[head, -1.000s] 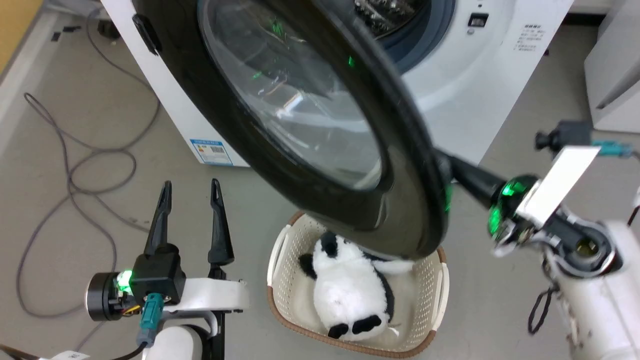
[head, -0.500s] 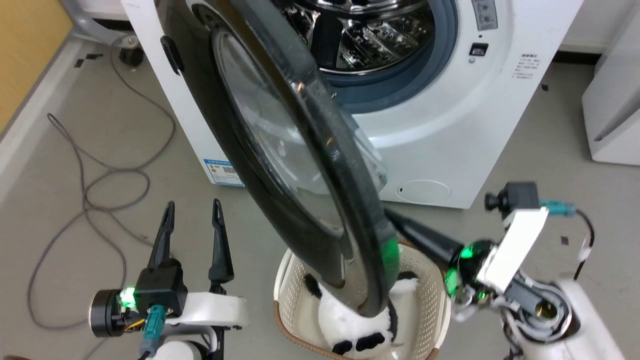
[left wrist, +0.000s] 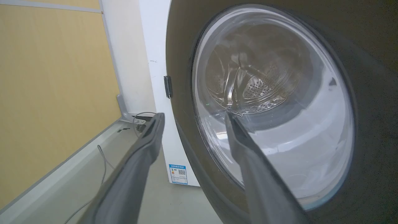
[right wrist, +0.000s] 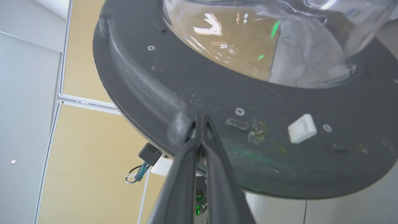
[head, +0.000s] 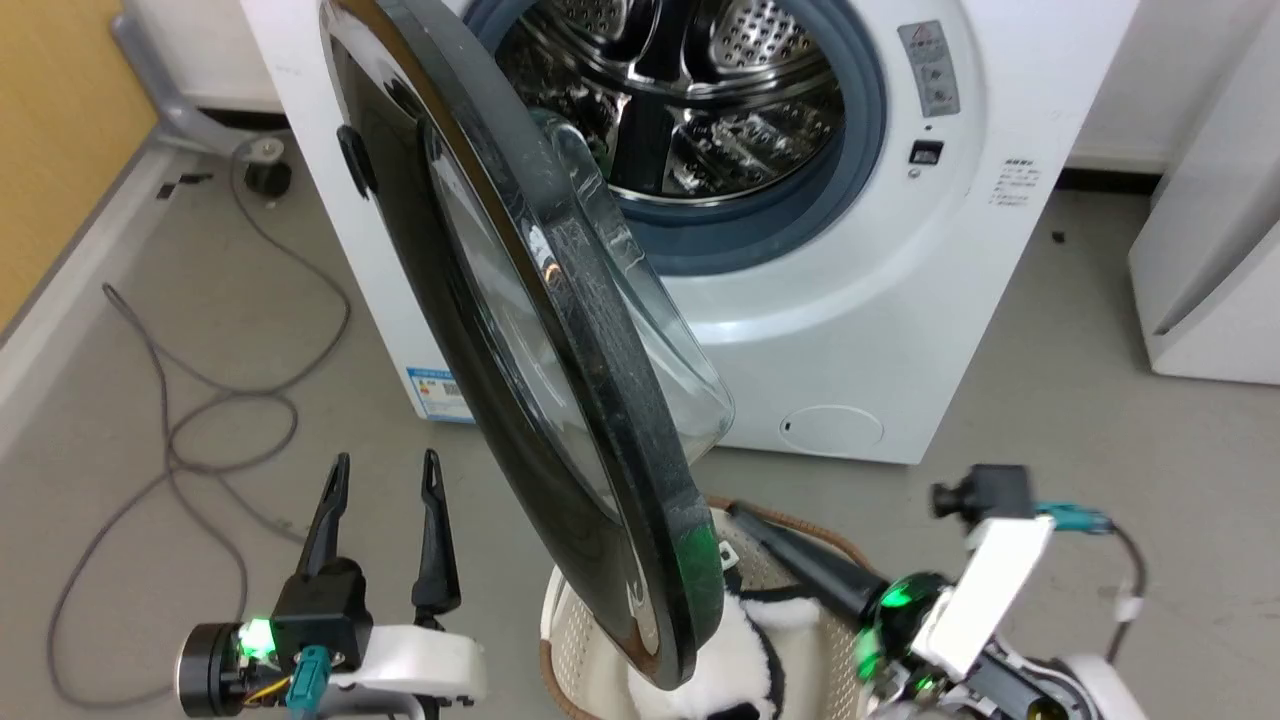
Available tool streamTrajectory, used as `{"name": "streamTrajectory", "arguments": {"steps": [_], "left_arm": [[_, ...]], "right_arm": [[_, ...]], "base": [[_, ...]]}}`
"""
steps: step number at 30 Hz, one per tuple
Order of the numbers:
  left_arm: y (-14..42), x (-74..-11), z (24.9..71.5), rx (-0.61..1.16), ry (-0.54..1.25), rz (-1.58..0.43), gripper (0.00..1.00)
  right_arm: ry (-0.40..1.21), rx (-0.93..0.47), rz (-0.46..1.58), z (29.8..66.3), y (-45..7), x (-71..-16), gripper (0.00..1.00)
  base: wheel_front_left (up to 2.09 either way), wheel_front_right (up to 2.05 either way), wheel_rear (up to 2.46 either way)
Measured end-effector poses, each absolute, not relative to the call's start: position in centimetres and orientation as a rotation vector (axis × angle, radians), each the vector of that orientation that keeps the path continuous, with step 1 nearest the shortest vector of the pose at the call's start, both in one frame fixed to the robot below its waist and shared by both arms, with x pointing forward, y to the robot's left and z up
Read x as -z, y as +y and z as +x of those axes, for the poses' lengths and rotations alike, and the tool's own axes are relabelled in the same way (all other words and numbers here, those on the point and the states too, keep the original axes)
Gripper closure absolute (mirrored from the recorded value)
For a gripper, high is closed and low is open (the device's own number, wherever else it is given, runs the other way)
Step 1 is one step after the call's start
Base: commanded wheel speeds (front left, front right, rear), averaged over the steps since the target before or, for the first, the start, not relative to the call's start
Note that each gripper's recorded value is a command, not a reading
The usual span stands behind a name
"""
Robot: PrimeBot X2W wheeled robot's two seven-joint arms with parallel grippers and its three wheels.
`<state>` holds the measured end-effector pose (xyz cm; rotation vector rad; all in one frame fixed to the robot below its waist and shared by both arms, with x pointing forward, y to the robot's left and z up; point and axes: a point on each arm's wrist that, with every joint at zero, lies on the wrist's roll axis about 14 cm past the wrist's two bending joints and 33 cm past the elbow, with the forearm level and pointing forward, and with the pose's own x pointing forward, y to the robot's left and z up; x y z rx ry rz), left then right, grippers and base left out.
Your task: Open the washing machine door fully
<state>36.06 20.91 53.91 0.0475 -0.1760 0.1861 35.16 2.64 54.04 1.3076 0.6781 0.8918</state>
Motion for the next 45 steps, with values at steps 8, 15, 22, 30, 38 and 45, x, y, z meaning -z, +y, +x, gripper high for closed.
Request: {"name": "streamTrajectory", "arguments": {"steps": [8,15,22,30,38,45], "left_arm": [[20.4,-54.1,35.4,-0.164,-0.184,0.044,0.00],[20.3,-54.7,35.4,-0.156,-0.202,0.046,0.00],[20.1,-54.8,35.3,-0.150,-0.207,0.046,0.00],[19.8,-55.1,35.4,-0.139,-0.217,0.051,0.00],[19.7,-55.4,35.5,-0.137,-0.226,0.050,0.00],[19.7,-55.4,35.5,-0.139,-0.226,0.050,0.00]], "right_arm": [[0.240,-0.686,1.131,38.4,-2.9,-58.3,1.00],[-0.162,-0.467,0.860,39.6,-9.3,-60.6,1.00],[-0.356,-0.293,0.461,40.1,-14.9,-61.8,1.00],[-0.377,-0.170,0.084,38.4,-16.3,-60.6,1.00],[-0.181,-0.120,0.040,37.0,-16.7,-53.9,1.00],[-0.154,-0.130,0.094,36.7,-16.0,-53.1,0.00]], "base": [[0.00,0.00,0.00],[0.00,0.00,0.00],[0.00,0.00,0.00],[0.00,0.00,0.00],[0.00,0.00,0.00],[0.00,0.00,0.00]]}}
